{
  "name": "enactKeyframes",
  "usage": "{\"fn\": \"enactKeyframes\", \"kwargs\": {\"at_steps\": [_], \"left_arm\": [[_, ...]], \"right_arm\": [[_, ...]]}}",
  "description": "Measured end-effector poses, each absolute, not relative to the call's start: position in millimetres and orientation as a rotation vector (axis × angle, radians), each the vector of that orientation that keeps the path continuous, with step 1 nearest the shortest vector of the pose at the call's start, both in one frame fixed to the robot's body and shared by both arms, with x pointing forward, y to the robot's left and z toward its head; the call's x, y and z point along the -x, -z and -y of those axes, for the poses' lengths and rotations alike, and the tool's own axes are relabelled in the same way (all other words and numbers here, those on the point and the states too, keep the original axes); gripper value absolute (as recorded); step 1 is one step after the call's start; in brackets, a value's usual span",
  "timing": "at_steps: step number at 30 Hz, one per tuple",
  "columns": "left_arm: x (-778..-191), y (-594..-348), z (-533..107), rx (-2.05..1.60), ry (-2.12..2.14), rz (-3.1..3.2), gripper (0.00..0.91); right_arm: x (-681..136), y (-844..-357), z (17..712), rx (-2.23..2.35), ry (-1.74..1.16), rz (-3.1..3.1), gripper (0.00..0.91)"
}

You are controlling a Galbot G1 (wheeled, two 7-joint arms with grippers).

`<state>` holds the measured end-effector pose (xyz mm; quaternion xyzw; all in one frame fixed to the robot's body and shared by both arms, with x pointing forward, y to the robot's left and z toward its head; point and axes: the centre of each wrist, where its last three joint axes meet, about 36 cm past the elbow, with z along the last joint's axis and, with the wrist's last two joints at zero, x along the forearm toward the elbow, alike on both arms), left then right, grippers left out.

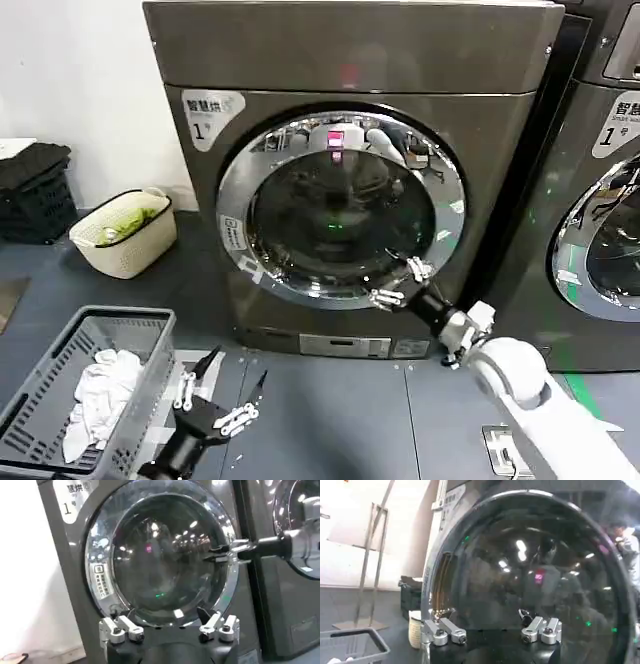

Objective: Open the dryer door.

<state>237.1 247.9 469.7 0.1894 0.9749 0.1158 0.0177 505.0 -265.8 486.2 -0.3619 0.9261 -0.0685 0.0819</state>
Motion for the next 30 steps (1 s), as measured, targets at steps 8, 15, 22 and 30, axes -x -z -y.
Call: {"fn": "enactKeyframes", "kwargs": {"at_steps": [8, 15, 22, 30], "left_arm": [[-236, -472, -249, -0.585, -0.363, -3.024, 0.907], [-236, -472, -249, -0.581, -0.363, -3.025, 0.907], [-236, -471, -250, -0.579, -0.365, -3.029, 0.907], [-237, -470, -251, -0.574, -0.363, -3.031, 0.907]], "right_arm": [[-526, -489, 252, 1.151, 0.196, -2.748, 0.907], [-542, -493, 235, 1.218, 0.197, -2.716, 0.907], [-554, -497, 219, 1.279, 0.203, -2.687, 0.907], [-566, -496, 196, 1.334, 0.208, -2.666, 0.907]]}}
